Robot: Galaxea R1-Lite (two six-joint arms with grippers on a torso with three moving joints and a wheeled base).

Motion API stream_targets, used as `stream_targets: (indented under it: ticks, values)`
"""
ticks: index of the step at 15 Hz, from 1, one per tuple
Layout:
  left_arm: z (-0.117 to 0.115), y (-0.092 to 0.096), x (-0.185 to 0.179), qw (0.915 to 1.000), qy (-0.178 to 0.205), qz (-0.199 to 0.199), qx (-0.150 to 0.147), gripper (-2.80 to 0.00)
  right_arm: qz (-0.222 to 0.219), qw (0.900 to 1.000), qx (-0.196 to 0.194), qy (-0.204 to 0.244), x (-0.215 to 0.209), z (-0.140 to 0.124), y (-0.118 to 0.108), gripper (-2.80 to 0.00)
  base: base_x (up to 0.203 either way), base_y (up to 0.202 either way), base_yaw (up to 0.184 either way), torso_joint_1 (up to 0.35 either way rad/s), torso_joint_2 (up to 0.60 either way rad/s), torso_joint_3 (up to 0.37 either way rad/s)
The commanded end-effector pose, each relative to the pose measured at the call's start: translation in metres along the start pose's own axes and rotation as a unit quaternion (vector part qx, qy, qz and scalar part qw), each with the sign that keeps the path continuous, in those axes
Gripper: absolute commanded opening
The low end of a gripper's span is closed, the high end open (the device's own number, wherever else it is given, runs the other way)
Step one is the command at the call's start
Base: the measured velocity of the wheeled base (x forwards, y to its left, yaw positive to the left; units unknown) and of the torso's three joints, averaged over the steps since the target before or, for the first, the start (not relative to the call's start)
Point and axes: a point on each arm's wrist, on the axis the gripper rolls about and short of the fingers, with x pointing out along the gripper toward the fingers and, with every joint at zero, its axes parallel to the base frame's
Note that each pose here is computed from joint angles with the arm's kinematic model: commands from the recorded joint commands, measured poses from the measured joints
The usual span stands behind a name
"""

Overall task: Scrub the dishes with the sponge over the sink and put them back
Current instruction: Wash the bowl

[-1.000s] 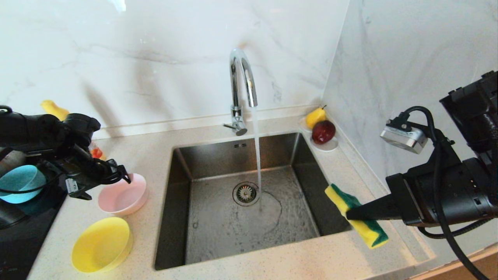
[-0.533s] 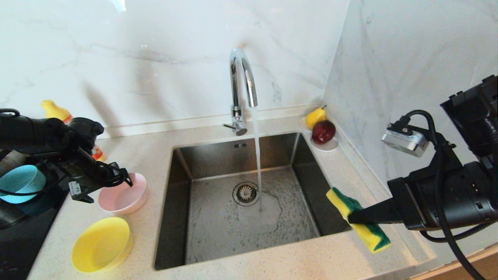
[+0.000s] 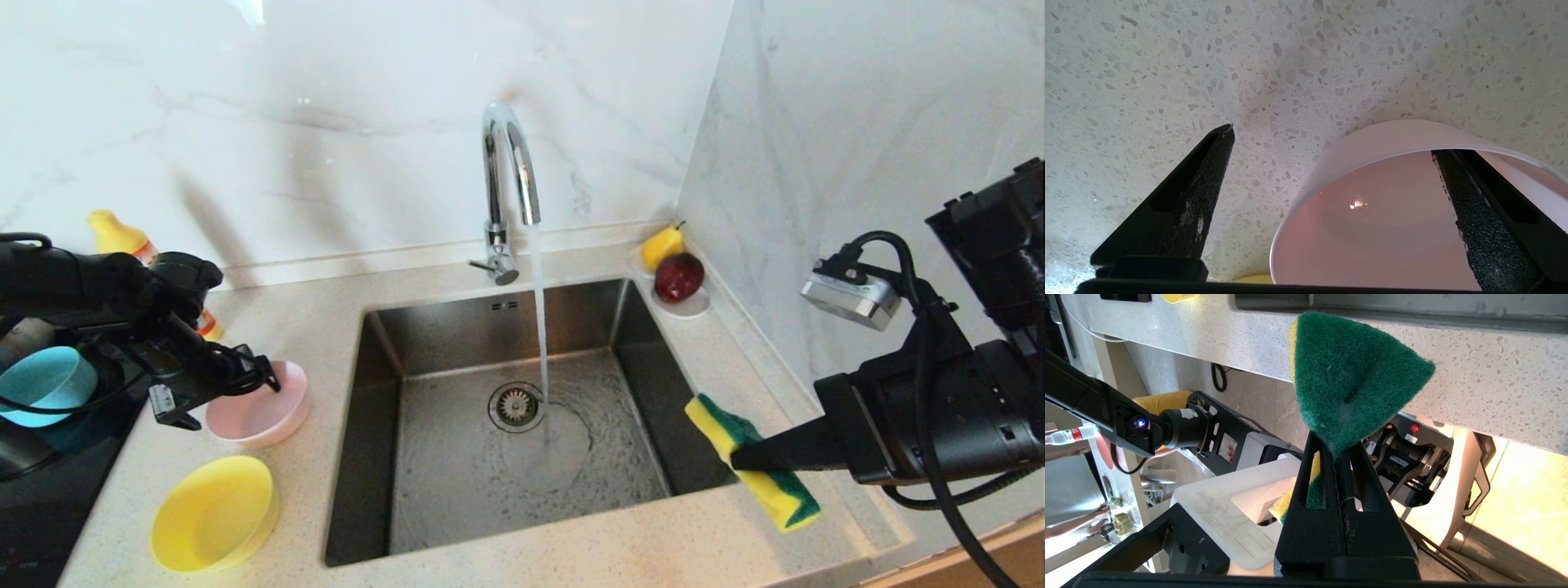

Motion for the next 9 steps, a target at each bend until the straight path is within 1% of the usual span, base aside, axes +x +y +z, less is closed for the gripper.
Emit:
stream_targets:
  ticks: [1,9]
  values:
    - [-0.0011,0.0007,0.0044,1.0000,0.006,0.004,-0.002,0.00,0.000,1.000,0.002,0.002,0.0003,-0.0002,-0.0001,-2.80,0.000,0.000,0.000,0.000,0.00,0.000]
    - [-0.0028,0.0012,0.0092,0.9999,0.013,0.006,-0.002,0.00,0.001,1.000,0.003,0.000,-0.0017,-0.0014,0.0002,-2.80,0.000,0.000,0.000,0.000,0.00,0.000]
